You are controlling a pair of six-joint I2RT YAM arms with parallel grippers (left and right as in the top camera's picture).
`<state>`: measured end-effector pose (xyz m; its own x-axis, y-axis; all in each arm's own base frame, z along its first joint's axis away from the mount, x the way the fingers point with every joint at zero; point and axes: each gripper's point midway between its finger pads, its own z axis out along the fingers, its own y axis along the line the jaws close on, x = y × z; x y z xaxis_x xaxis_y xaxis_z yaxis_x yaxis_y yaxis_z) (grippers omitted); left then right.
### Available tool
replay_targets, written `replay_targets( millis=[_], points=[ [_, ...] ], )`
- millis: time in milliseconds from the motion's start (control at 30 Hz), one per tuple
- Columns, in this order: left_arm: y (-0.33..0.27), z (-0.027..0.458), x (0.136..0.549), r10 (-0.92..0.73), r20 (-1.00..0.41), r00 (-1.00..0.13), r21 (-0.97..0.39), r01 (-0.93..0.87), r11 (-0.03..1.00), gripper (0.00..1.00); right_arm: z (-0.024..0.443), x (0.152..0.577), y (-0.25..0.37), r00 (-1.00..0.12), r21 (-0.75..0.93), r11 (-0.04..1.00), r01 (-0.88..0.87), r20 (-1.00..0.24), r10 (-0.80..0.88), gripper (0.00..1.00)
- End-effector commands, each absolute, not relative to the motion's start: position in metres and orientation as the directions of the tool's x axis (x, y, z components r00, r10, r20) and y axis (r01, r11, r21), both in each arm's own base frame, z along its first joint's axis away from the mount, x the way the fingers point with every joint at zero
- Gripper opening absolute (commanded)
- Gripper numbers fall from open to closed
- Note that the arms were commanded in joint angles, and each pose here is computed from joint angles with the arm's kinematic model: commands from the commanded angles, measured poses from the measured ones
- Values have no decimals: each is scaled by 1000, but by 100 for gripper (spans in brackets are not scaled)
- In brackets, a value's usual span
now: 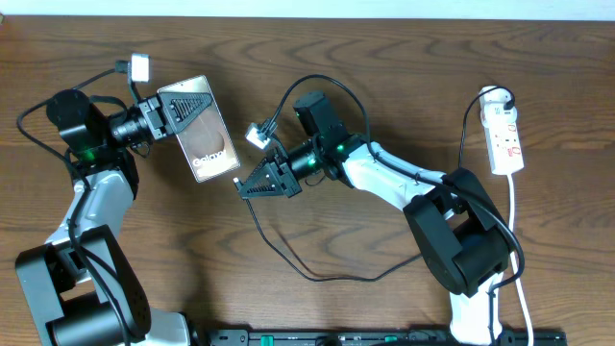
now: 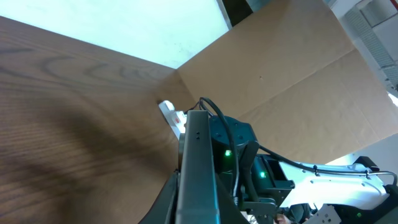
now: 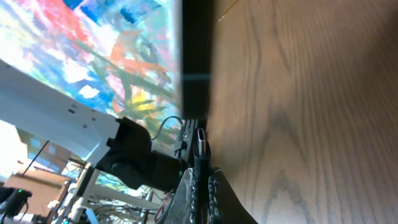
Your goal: Plug charger to phone and switch on socket
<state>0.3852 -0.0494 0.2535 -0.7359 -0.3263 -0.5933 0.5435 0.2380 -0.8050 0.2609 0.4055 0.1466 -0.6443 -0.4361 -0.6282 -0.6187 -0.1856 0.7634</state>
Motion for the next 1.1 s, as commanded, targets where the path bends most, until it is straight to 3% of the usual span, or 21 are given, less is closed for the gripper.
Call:
replay_targets(
  millis=[0, 533, 1067],
  points=[
    [-52, 254, 386, -332, -594, -733, -804, 543, 242, 7, 153, 251, 405, -631, 766, -252, -592, -635, -446, 1],
    [-65, 253, 394, -353, -583, -732, -813, 527, 249, 7, 158, 247, 409, -599, 736, -290, -612, -671, -437, 1],
    [-64, 248, 395, -364, -540, -759, -841, 485, 239, 8, 154, 257, 413, -591, 711, -250, -658, -692, -414, 1]
  ],
)
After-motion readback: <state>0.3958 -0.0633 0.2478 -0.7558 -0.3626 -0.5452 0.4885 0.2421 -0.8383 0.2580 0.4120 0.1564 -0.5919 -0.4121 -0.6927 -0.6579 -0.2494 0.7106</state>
